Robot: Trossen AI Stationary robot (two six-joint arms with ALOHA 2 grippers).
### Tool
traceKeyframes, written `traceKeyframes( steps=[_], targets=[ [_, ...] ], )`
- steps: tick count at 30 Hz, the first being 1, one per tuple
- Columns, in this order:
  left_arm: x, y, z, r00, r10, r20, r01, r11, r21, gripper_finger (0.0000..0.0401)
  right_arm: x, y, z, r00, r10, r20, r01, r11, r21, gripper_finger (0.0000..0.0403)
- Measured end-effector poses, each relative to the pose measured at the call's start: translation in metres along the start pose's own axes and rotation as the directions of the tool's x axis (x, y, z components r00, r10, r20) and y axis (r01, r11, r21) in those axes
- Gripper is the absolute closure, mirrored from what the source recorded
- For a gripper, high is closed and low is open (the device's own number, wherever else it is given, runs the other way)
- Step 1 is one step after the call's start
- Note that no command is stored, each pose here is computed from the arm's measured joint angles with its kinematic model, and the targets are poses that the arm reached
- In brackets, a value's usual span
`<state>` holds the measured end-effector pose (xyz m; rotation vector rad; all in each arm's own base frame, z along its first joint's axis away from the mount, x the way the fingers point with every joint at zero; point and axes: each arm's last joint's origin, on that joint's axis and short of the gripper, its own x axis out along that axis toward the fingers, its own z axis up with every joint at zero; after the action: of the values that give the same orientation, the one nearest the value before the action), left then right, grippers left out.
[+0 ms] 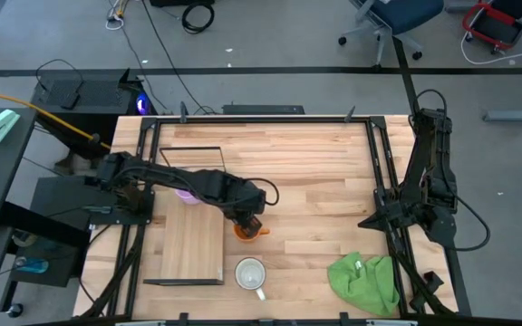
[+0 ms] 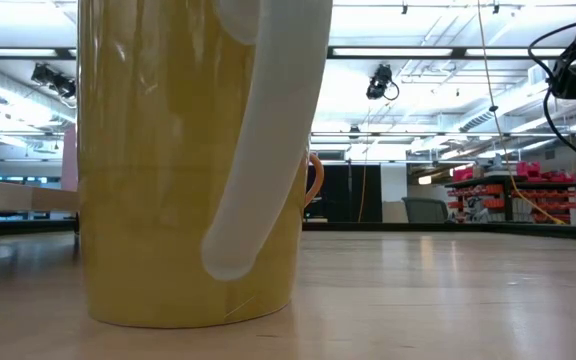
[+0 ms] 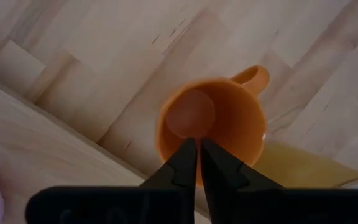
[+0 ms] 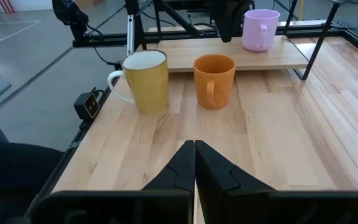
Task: Stack small to large cups/mugs on shelf
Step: Put the orange mug on the shelf
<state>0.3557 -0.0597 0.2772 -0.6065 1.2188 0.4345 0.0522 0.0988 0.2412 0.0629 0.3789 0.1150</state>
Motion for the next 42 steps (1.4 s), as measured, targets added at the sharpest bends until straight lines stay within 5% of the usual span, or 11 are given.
traceKeyframes(
  steps=[18, 42],
  targets=[
    [0.036, 0.005, 0.009, 0.993, 0.072, -0.098, -0.075, 0.997, -0.033, 0.0303, 0.000, 0.000, 0.000, 1.000, 0.001, -0.002, -0.001, 1.000, 0.006, 0.0387],
    [0.049, 0.006, 0.010, 0.986, 0.119, -0.115, -0.125, 0.991, -0.042, 0.0299, 0.000, 0.000, -0.001, 1.000, 0.005, -0.010, -0.005, 1.000, 0.002, 0.0387]
  ],
)
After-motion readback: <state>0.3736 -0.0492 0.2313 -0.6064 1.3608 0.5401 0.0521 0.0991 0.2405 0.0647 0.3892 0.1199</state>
